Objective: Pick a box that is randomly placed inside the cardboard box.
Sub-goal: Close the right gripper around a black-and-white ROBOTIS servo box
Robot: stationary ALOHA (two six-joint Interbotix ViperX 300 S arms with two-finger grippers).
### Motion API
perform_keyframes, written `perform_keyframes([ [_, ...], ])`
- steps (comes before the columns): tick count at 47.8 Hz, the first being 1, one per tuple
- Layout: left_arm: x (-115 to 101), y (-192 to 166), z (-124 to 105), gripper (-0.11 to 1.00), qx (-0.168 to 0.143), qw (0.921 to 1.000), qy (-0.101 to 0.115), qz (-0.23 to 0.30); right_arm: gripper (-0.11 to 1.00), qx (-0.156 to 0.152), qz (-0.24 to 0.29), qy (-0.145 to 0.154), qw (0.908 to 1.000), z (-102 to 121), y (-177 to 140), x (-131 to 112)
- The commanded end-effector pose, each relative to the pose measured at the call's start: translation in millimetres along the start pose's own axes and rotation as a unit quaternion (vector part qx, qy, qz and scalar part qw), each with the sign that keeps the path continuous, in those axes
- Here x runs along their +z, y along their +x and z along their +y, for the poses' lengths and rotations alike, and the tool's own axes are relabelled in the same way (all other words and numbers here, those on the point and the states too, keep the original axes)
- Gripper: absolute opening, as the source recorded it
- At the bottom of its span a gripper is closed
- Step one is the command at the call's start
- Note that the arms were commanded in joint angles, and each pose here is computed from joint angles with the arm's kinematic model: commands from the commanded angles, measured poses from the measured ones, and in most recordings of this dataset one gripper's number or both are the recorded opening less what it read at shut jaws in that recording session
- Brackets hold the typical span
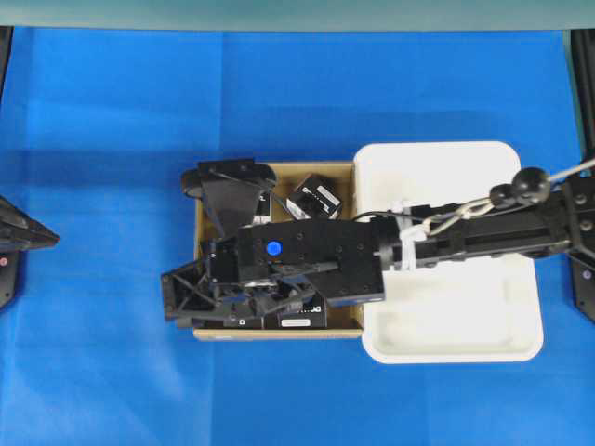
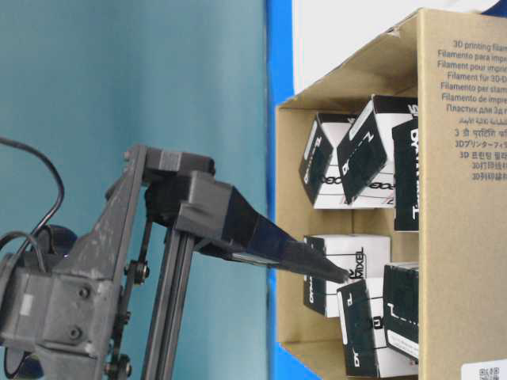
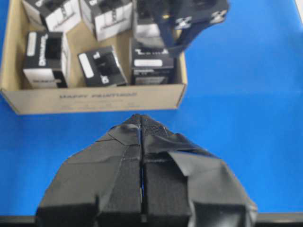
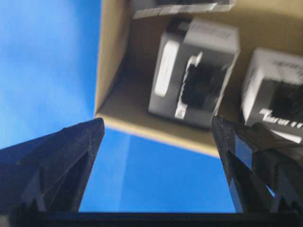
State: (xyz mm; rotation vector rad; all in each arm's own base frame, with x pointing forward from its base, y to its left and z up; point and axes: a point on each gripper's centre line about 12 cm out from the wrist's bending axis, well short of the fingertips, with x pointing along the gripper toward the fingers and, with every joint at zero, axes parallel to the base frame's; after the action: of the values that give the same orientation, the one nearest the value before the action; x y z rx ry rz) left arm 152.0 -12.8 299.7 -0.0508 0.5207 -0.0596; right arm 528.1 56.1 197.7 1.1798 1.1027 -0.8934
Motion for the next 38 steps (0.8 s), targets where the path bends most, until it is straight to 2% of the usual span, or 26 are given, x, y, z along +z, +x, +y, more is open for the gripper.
perform_keyframes([
  [1, 9.3, -3.6, -0.8, -0.07, -0.001, 0.9999, 0.002, -0.012, 0.98, -0.008, -0.008, 0.01, 0.9999, 1.6, 7.1, -1.0],
  [16, 6.0, -1.8, -0.6, -0.07, -0.001, 1.0, 0.002, -0.007, 0.98, -0.034, -0.009, 0.058, 0.9977, -4.8, 26.2, -0.6],
  [38, 5.0, -4.5, -0.5, -0.07, -0.001, 0.9999, 0.003, -0.012, 0.98, -0.056, -0.012, 0.065, 0.9962, -10.7, 51.2, 5.0],
])
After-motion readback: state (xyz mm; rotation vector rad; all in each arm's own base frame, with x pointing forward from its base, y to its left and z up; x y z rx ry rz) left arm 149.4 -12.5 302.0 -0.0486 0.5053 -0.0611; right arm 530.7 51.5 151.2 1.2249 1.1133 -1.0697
